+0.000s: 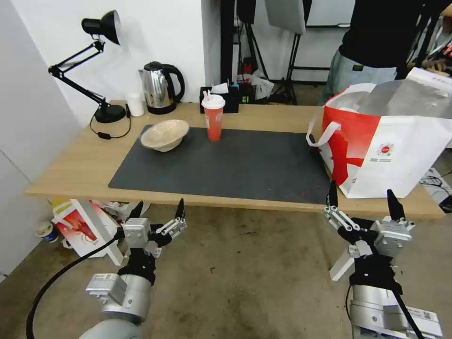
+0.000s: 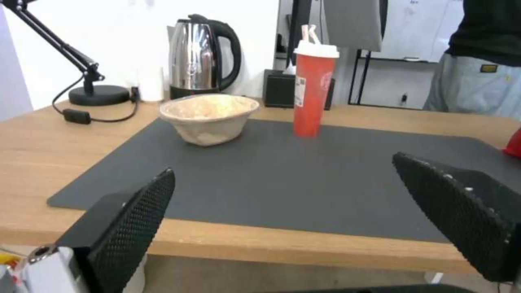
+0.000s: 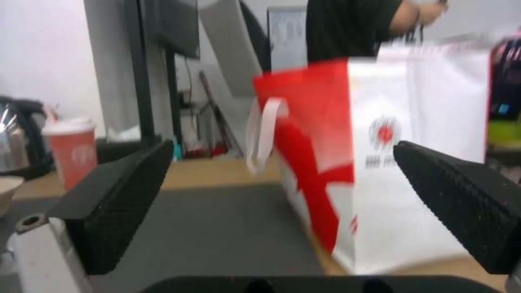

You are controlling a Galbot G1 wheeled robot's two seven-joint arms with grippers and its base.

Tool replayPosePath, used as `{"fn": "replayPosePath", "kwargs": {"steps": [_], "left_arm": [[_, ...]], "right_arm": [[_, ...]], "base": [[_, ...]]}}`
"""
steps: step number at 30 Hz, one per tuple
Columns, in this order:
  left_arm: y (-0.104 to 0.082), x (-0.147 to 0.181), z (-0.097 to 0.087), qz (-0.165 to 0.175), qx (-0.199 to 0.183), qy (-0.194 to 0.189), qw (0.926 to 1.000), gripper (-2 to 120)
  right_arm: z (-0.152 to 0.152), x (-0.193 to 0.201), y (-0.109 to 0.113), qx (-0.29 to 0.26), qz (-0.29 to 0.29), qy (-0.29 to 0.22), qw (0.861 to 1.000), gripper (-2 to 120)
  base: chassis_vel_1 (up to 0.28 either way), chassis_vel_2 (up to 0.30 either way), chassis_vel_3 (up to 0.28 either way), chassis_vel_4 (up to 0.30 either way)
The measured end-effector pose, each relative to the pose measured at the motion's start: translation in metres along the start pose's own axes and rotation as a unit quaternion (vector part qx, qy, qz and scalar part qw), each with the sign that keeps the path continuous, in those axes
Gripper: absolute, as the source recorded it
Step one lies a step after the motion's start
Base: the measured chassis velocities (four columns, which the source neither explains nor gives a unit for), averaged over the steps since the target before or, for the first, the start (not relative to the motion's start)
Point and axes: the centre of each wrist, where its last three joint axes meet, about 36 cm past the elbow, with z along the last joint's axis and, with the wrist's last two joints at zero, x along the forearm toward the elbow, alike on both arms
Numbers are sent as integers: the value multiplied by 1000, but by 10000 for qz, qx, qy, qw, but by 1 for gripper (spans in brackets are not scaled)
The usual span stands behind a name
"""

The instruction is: Pick up the trash from the table and place it into the takeout bag.

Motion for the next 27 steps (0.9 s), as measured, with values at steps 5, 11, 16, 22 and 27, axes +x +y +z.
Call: {"fn": "replayPosePath", "kwargs": {"steps": [5,11,16,22,27], "left_arm": [[1,-1,0,7,-27,-16,10000,100],[1,-1,1,-7,-23,-9,10000,100],[2,-1,1,-26,-23,1,10000,100],[2,0,0,-45,-29,8,10000,100],[3,2,-1,-63,-41,6,10000,100]], "right_arm": [[9,7,5,-121,-81,345,9993,100],[11,17,8,-236,-321,700,9967,100],[11,23,8,-267,-503,898,9943,100],[14,28,7,-199,-660,1030,9923,100],[22,28,6,-103,-784,1078,9910,100]], "base": [[0,0,0,0],[0,0,0,0],[0,0,0,0],[0,0,0,0],[0,0,0,0]]}}
